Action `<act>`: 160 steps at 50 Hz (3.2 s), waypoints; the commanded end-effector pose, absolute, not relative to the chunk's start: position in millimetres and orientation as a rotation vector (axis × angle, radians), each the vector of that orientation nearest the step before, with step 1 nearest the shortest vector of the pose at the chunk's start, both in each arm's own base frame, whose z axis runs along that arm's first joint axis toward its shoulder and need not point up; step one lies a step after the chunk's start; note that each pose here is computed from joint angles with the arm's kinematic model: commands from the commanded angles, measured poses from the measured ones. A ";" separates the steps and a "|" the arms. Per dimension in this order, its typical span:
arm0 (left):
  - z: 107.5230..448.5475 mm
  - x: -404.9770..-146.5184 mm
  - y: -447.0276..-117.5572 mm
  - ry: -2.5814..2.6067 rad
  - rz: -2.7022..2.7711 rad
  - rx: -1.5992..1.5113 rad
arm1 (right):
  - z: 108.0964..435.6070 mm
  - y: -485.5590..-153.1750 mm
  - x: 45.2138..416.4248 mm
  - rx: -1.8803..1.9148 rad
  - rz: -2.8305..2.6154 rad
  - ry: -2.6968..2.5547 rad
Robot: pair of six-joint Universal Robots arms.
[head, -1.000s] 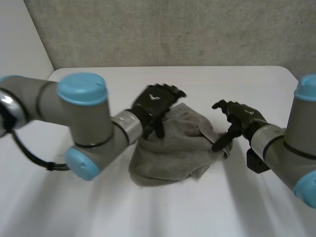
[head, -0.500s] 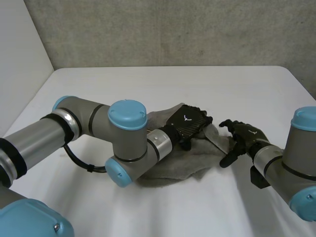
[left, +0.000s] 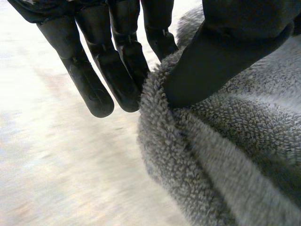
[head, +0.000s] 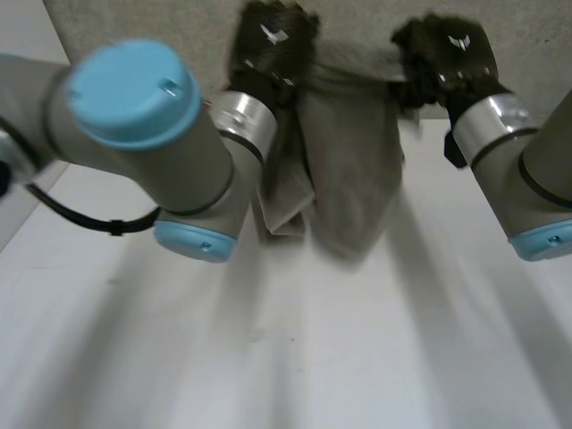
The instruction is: Fold the towel.
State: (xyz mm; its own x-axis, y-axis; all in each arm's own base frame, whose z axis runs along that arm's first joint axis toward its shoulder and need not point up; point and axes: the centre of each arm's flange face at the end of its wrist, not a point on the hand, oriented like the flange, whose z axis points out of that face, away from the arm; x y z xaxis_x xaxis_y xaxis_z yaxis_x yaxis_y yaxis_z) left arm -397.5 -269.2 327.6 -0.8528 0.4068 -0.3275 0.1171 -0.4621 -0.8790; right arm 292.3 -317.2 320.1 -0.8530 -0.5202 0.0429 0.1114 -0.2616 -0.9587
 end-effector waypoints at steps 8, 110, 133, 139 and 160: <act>210.2 -319.3 -167.3 -2.158 2.080 -1.026 | 211.7 -228.9 319.0 -1.240 -1.653 2.069; 385.5 -294.6 -334.8 -1.425 2.636 -0.497 | 380.9 -318.6 314.3 -0.539 -2.777 1.162; 122.4 -254.9 -230.3 -2.395 1.717 -1.121 | 140.6 -264.8 283.4 -1.197 -1.515 2.311; 142.3 -253.9 -219.1 -2.344 1.780 -1.113 | 159.2 -262.0 278.3 -1.171 -1.569 2.295; 167.1 -238.7 -215.6 -2.335 1.877 -1.028 | 148.4 -298.0 237.9 -0.771 -1.471 2.406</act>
State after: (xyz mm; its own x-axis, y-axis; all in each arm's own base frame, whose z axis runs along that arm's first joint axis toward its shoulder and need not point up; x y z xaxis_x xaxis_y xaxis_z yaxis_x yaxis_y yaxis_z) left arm -243.6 -211.4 168.6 -0.7771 0.4783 -0.4092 0.4969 0.0671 -0.8652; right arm 242.5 -293.4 159.7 -0.8417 -0.5254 0.1245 -0.3326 0.3228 -0.8861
